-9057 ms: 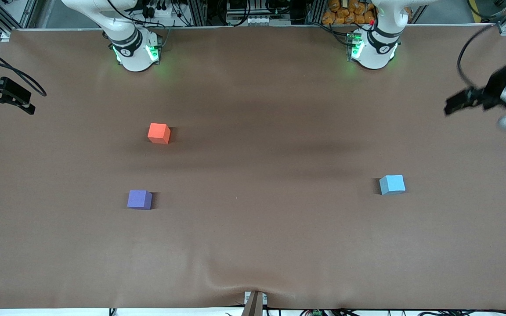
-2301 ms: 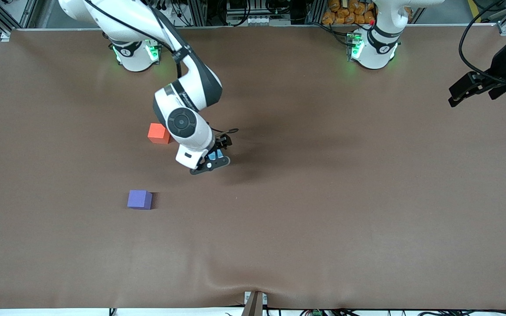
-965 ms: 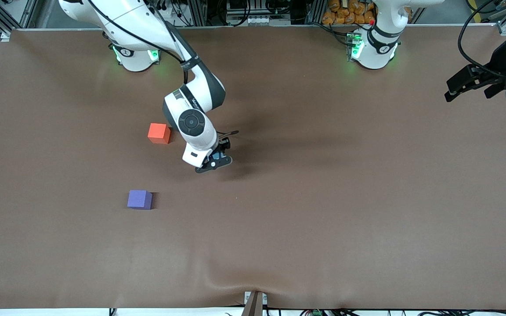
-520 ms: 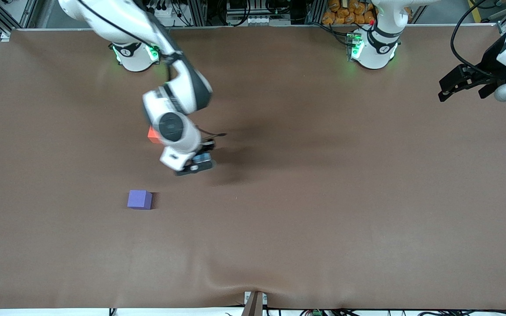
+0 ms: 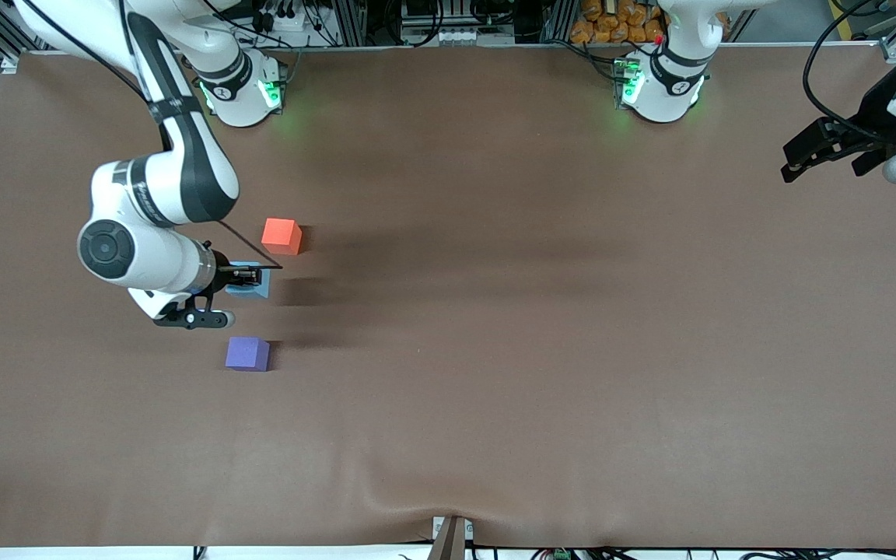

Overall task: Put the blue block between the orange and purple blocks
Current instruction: 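Grasp the light-blue cube with the right gripper and carry it toward the purple cube, then lower the cube between the orange and purple cubes, open the right gripper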

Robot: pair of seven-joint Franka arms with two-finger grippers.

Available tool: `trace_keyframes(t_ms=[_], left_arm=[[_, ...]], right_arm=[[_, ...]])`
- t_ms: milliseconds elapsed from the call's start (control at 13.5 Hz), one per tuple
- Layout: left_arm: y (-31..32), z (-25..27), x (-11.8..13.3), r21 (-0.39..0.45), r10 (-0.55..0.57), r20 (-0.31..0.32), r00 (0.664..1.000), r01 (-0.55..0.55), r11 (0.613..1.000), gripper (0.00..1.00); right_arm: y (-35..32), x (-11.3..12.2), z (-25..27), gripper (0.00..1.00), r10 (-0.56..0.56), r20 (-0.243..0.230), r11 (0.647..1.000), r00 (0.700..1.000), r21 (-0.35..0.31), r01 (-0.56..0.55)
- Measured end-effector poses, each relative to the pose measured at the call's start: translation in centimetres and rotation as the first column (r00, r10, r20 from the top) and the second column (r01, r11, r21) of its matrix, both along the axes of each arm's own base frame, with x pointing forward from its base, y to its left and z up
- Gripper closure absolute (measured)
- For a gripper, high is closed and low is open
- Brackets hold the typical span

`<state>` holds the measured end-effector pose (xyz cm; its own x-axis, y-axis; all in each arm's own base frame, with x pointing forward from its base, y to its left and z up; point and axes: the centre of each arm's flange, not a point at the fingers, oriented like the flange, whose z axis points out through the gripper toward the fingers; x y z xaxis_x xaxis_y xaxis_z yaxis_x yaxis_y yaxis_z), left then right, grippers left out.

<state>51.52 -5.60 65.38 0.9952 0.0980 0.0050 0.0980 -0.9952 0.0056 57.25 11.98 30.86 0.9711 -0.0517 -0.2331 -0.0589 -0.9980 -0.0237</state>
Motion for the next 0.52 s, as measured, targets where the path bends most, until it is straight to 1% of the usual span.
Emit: trace_keyframes(t_ms=[223, 371, 520], left_arm=[[0.3, 0.0, 0.0, 0.000, 0.006, 0.000, 1.000, -0.006, 1.000, 0.00], [0.5, 0.0, 0.0, 0.000, 0.010, 0.000, 1.000, -0.010, 1.000, 0.00], [0.6, 0.0, 0.1, 0.000, 0.011, 0.000, 1.000, -0.011, 1.000, 0.00]], right_arm=[[-0.4, -0.9, -2.8, 0.51, -0.012, 0.025, 1.000, 1.000, -0.004, 0.012], [-0.4, -1.0, -3.4, 0.51, -0.019, 0.032, 1.000, 0.999, -0.001, 0.019], [-0.5, -1.1, -4.1, 0.51, -0.028, 0.050, 1.000, 0.998, 0.005, 0.028]])
